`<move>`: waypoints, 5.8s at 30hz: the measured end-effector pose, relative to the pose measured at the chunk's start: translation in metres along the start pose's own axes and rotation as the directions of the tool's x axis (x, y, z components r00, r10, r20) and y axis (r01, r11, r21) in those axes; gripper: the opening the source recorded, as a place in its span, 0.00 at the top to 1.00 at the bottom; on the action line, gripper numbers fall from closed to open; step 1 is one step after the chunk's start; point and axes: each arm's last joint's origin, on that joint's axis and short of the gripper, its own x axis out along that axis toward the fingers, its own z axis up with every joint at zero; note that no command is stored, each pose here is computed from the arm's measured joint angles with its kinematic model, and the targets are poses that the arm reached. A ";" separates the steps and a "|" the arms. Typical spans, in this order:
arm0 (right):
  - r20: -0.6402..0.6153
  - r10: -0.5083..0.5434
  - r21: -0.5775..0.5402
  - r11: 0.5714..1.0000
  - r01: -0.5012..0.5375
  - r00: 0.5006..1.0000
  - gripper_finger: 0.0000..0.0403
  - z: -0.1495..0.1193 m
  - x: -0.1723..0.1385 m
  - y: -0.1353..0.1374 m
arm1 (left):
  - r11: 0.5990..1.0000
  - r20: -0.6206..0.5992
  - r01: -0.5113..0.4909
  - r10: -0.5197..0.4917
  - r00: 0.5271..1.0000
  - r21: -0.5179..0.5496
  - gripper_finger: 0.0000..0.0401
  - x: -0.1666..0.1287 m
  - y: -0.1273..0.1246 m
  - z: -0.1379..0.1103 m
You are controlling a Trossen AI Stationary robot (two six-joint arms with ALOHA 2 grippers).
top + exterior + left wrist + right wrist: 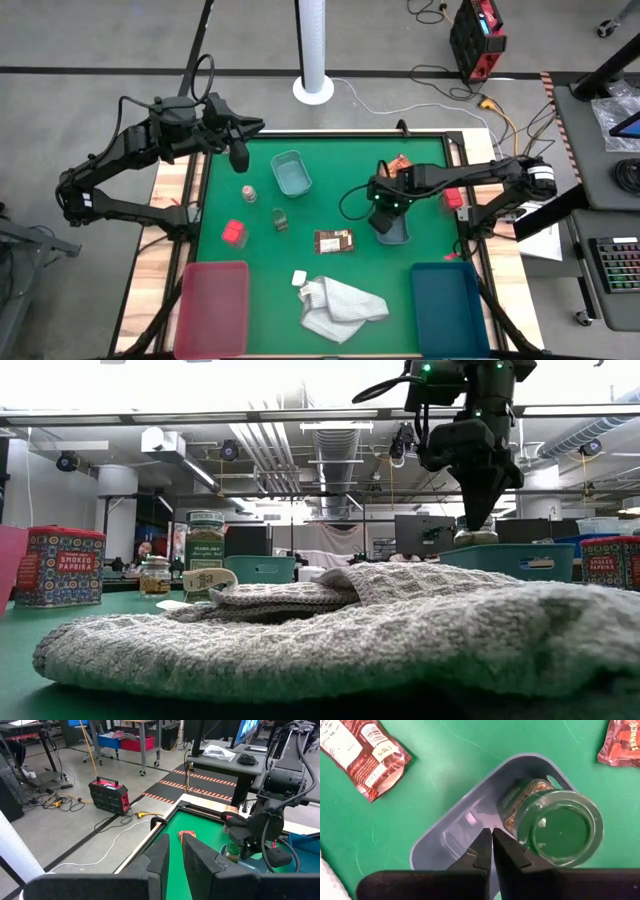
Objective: Sort spices by type
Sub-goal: Put the top green spice bottle into the blue bin, then put the bottom brown spice bottle into the green bin
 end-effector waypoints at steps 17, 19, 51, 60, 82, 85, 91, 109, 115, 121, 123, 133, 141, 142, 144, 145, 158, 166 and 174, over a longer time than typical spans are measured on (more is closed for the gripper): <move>0.103 0.024 0.072 0.997 -0.031 0.994 0.98 0.022 -0.010 -0.010 | 1.000 0.000 0.000 0.000 1.000 0.031 0.91 0.000 0.000 0.000; 0.114 0.032 0.059 0.997 -0.038 0.993 0.98 0.024 -0.017 -0.008 | 1.000 0.000 0.000 0.000 1.000 0.031 0.91 0.000 0.000 0.000; 0.560 0.138 0.066 0.975 -0.211 0.817 0.98 0.092 -0.096 -0.095 | 0.944 -0.429 -0.074 -0.075 0.900 -0.321 0.91 -0.001 -0.001 -0.041; 0.564 0.155 -0.029 0.985 -0.168 0.811 0.98 0.098 -0.107 -0.128 | 0.853 -0.609 -0.275 -0.063 0.790 -0.444 0.91 0.012 -0.004 -0.058; 0.570 0.130 0.044 0.981 -0.188 0.811 0.98 0.098 -0.105 -0.138 | 0.909 -0.885 -0.348 -0.045 0.463 -0.228 0.79 0.060 0.025 -0.159; 0.572 0.111 0.075 0.979 -0.187 0.813 0.98 0.098 -0.105 -0.138 | 0.887 -0.875 -0.397 -0.015 0.485 -0.235 0.76 0.060 0.043 -0.179; 0.570 0.098 0.159 0.961 -0.227 0.816 0.98 0.098 -0.105 -0.139 | 0.888 -0.877 -0.403 -0.002 0.480 -0.223 0.63 0.069 0.055 -0.205; 0.551 0.118 0.259 0.917 -0.304 0.826 0.98 0.096 -0.105 -0.135 | 0.870 -0.927 -0.467 0.032 0.373 -0.158 0.34 0.107 0.060 -0.240; 0.551 0.118 0.252 0.920 -0.299 0.826 0.98 0.096 -0.105 -0.135 | 0.850 -0.946 -0.499 0.004 0.324 -0.167 0.36 0.105 0.059 -0.258; 0.552 0.117 0.258 0.918 -0.302 0.826 0.98 0.096 -0.105 -0.135 | 0.848 -0.932 -0.495 0.004 0.364 -0.189 0.38 0.104 0.059 -0.268; 0.553 0.109 0.261 0.919 -0.296 0.826 0.98 0.096 -0.105 -0.136 | 0.849 -0.928 -0.494 0.011 0.372 -0.188 0.39 0.105 0.059 -0.268; 0.554 0.105 0.268 0.917 -0.296 0.826 0.98 0.096 -0.105 -0.136 | 0.843 -0.936 -0.506 0.010 0.353 -0.182 0.49 0.104 0.059 -0.268; 0.551 0.100 0.259 0.923 -0.284 0.829 0.98 0.096 -0.105 -0.136 | 0.860 -0.955 -0.487 0.000 0.298 -0.152 0.62 0.099 0.058 -0.257; 0.550 0.105 0.257 0.923 -0.288 0.828 0.98 0.096 -0.107 -0.136 | 0.864 -0.959 -0.482 -0.005 0.284 -0.147 0.62 0.096 0.057 -0.248; 0.551 0.108 0.248 0.926 -0.286 0.827 0.98 0.096 -0.113 -0.136 | 0.884 -0.956 -0.446 -0.004 0.292 -0.140 0.62 0.093 0.056 -0.226; 0.549 0.104 0.239 0.931 -0.275 0.829 0.98 0.096 -0.117 -0.137 | 0.895 -0.952 -0.423 -0.004 0.307 -0.140 0.62 0.091 0.055 -0.213; 0.524 0.084 0.115 0.979 -0.167 0.848 0.98 0.093 -0.120 -0.145 | 0.969 -0.828 -0.217 0.026 0.560 -0.117 0.62 0.136 0.058 -0.114; 0.513 0.089 0.183 0.960 -0.211 0.854 0.98 0.092 -0.119 -0.145 | 0.989 -0.857 -0.143 0.034 0.514 -0.047 0.62 0.177 0.064 -0.120; 0.474 0.092 0.285 0.925 -0.251 0.876 0.98 0.088 -0.116 -0.145 | 0.994 -0.865 -0.103 0.023 0.501 -0.033 0.62 0.199 0.067 -0.133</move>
